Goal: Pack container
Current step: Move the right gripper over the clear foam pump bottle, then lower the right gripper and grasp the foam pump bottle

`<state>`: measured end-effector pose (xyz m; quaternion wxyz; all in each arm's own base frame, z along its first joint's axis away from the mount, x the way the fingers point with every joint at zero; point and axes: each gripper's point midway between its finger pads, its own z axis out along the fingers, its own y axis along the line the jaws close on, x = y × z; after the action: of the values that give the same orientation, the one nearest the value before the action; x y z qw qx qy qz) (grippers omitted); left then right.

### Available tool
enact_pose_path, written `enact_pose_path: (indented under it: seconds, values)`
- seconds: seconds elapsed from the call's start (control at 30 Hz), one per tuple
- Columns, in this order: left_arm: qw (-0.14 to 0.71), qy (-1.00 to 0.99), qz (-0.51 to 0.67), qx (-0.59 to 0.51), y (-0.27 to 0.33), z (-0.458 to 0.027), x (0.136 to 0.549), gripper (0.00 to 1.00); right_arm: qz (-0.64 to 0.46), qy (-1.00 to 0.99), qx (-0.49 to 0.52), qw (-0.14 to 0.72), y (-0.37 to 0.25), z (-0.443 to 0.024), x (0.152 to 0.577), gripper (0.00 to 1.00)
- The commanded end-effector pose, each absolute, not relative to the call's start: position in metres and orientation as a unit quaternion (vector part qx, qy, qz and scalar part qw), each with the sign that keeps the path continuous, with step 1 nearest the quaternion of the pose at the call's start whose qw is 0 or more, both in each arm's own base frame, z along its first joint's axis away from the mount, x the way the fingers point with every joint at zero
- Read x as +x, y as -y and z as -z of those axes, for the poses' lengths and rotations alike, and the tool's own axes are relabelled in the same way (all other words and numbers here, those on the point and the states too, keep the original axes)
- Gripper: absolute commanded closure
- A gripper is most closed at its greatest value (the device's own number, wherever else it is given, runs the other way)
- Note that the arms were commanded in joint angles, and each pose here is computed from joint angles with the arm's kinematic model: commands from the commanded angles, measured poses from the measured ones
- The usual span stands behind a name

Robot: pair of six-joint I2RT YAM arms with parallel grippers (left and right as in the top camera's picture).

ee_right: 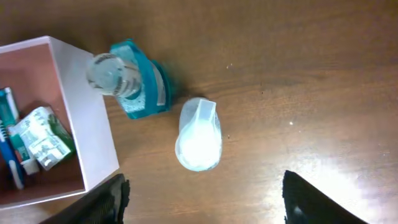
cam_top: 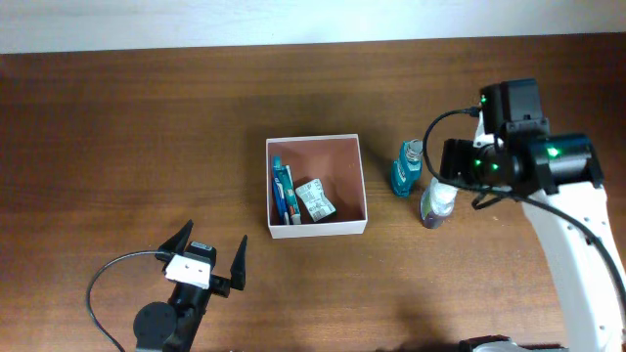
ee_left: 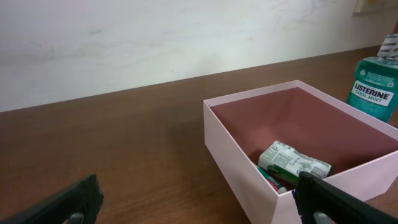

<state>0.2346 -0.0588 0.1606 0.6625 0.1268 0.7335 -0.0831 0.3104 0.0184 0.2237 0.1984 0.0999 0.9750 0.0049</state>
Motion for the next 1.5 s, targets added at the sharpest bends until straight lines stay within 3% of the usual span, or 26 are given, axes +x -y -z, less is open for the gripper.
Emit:
enact_pose_path:
  seconds: [0.0, 0.27, 0.73, 0.9, 1.2, 1.33, 1.47]
  values:
    - [0.663, -0.731, 0.080, 0.136, 0.060, -0.158, 0.234, 0.00, 0.006, -0.976, 0.133, 0.173, -0.017, -0.208, 0.312, 0.28]
    - [0.663, -0.731, 0.080, 0.136, 0.060, -0.158, 0.234, 0.00, 0.014, -0.981, 0.144, 0.129, -0.016, -0.172, 0.306, 0.29]
    - [0.663, -0.731, 0.080, 0.136, 0.060, -0.158, 0.234, 0.00, 0.008, -0.977, 0.144, 0.155, -0.018, -0.139, 0.321, 0.36]
    - [0.663, -0.732, 0.080, 0.136, 0.060, -0.158, 0.234, 0.00, 0.006, -0.976, 0.144, 0.163, -0.018, -0.139, 0.325, 0.51]
    - [0.663, -0.732, 0.080, 0.136, 0.060, -0.158, 0.234, 0.00, 0.009, -0.978, 0.144, 0.153, -0.018, -0.130, 0.320, 0.53]
    - [0.663, -0.732, 0.080, 0.136, 0.060, -0.158, 0.234, 0.01, 0.007, -0.977, 0.144, 0.158, -0.018, -0.130, 0.323, 0.67]
    - [0.663, -0.732, 0.080, 0.136, 0.060, -0.158, 0.234, 0.01, 0.008, -0.977, 0.140, 0.158, -0.018, -0.130, 0.323, 0.70]
